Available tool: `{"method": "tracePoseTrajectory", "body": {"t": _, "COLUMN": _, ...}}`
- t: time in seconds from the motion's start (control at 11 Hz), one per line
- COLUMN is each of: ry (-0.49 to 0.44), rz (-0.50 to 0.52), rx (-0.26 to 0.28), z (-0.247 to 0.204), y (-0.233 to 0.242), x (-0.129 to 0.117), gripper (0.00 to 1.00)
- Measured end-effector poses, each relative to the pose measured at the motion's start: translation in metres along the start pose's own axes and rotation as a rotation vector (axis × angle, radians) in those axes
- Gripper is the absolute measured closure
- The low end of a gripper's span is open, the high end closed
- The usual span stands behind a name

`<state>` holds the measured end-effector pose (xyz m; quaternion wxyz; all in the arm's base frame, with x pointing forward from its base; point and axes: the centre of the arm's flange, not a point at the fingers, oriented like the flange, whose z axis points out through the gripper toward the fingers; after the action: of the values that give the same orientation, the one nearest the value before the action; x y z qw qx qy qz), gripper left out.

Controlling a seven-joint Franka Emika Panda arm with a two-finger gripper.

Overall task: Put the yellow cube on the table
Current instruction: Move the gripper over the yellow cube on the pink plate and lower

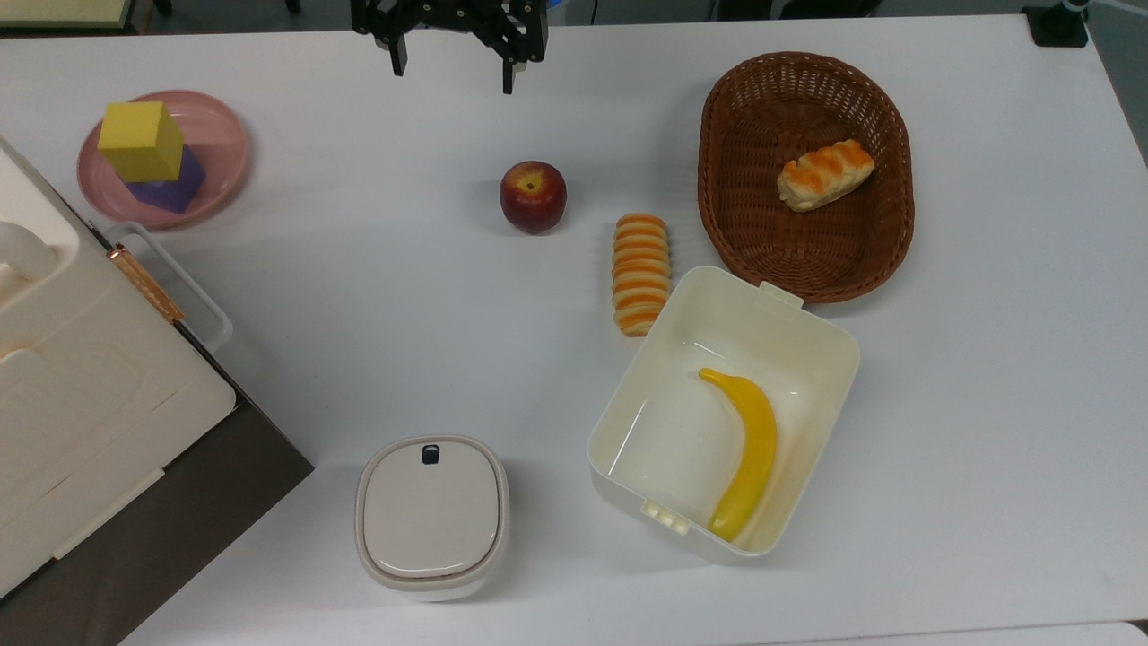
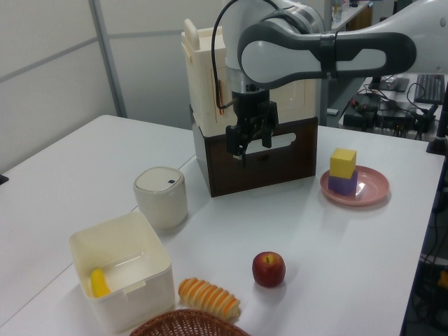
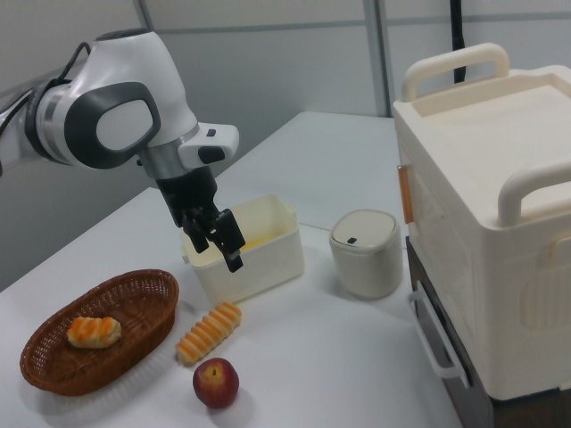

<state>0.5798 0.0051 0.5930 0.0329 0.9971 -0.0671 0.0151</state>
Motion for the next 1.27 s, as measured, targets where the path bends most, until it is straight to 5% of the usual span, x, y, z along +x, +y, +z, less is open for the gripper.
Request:
{"method": "tracePoseTrajectory", "body": {"t": 0.72, "ry": -0.015, "rz": 0.072, "rx": -0.005, "z": 0.008, "y": 0.065, "x": 0.007, "gripper": 0.00}}
{"method": "tracePoseTrajectory", "body": {"t": 1.27, "ry": -0.058, "rz": 0.028, "rx": -0.003, "z": 0.031, "y": 0.247, "x": -0.015, "gripper": 0.00}}
